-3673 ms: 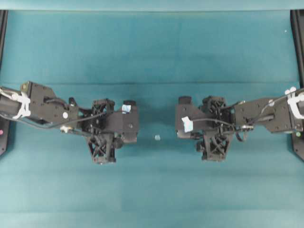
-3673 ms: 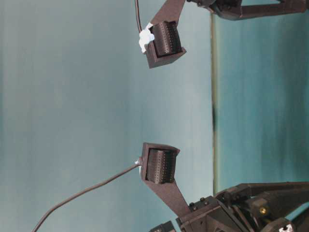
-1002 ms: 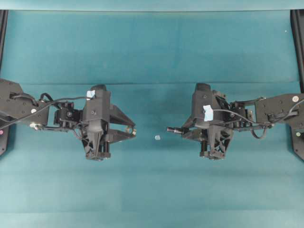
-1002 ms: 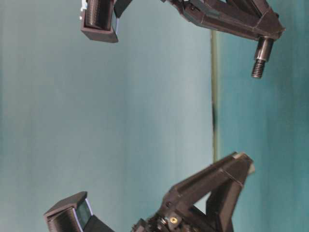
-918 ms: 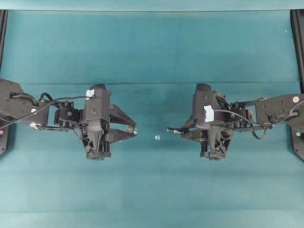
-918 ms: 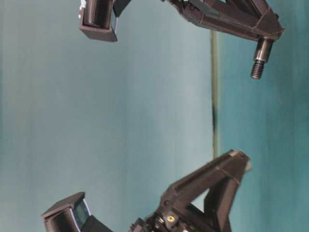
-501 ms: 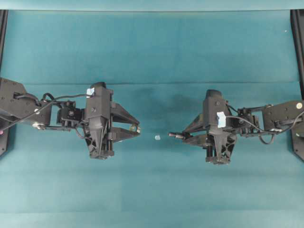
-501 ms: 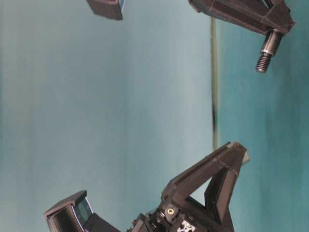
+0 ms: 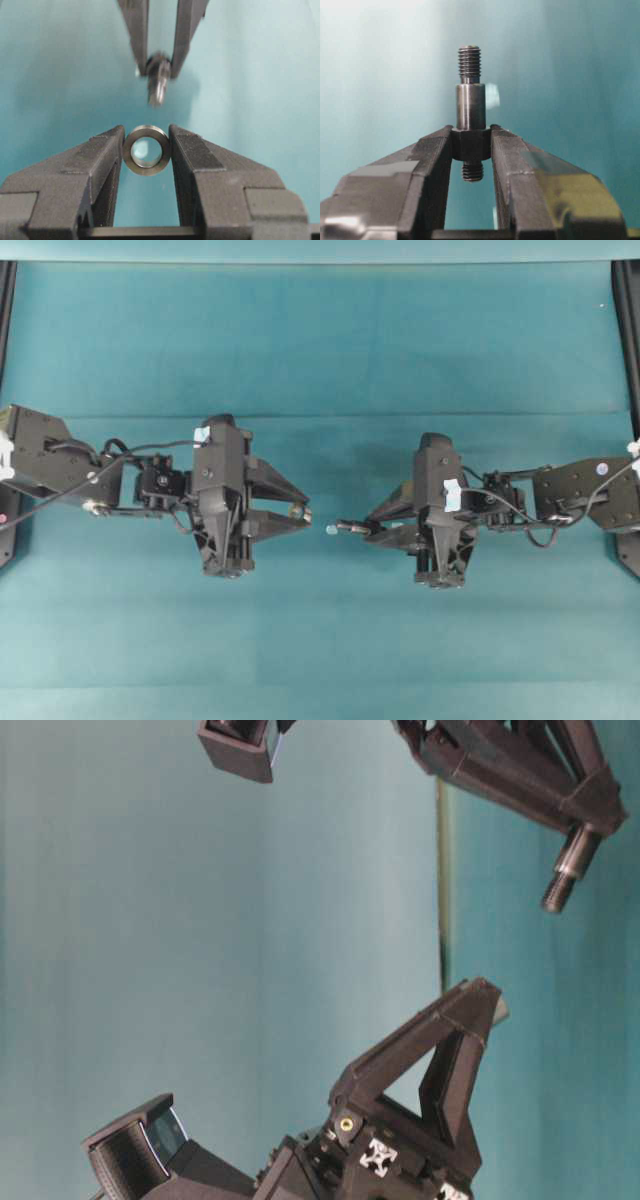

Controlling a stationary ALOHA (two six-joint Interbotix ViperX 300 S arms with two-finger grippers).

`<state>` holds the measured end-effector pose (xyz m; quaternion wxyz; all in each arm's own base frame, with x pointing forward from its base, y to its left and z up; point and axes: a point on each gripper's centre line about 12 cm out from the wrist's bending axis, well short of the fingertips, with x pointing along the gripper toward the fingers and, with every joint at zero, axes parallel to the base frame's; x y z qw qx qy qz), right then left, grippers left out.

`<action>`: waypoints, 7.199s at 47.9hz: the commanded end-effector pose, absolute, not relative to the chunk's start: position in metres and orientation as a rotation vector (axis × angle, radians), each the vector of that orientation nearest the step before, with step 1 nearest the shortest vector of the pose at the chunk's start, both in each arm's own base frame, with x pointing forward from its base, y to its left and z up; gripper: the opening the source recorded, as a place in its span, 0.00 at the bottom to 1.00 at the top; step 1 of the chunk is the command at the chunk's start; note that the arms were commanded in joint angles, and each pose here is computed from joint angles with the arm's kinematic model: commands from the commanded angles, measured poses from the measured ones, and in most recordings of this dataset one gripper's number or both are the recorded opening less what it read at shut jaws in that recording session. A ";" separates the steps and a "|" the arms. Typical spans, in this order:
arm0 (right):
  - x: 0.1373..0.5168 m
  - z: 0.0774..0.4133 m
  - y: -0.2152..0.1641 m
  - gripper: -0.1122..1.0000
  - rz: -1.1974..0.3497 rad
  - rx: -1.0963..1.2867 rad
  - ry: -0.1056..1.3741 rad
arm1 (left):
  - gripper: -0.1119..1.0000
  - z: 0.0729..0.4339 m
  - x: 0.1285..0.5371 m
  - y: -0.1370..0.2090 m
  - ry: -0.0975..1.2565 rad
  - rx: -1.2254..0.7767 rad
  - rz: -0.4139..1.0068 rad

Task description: Insert the washer onto the shaft with both hands.

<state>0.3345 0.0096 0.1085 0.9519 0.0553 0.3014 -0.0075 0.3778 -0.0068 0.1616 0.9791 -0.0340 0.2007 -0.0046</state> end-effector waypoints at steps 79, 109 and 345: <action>0.359 0.123 0.008 0.10 -0.025 0.139 0.452 | 0.41 0.159 0.397 -0.012 0.350 -0.109 -0.018; 0.364 0.130 0.004 0.10 -0.037 0.149 0.387 | 0.41 0.154 0.402 -0.012 0.347 -0.109 -0.019; 0.339 0.149 0.018 0.10 0.003 0.253 0.087 | 0.67 0.164 0.371 -0.010 0.561 -0.169 0.021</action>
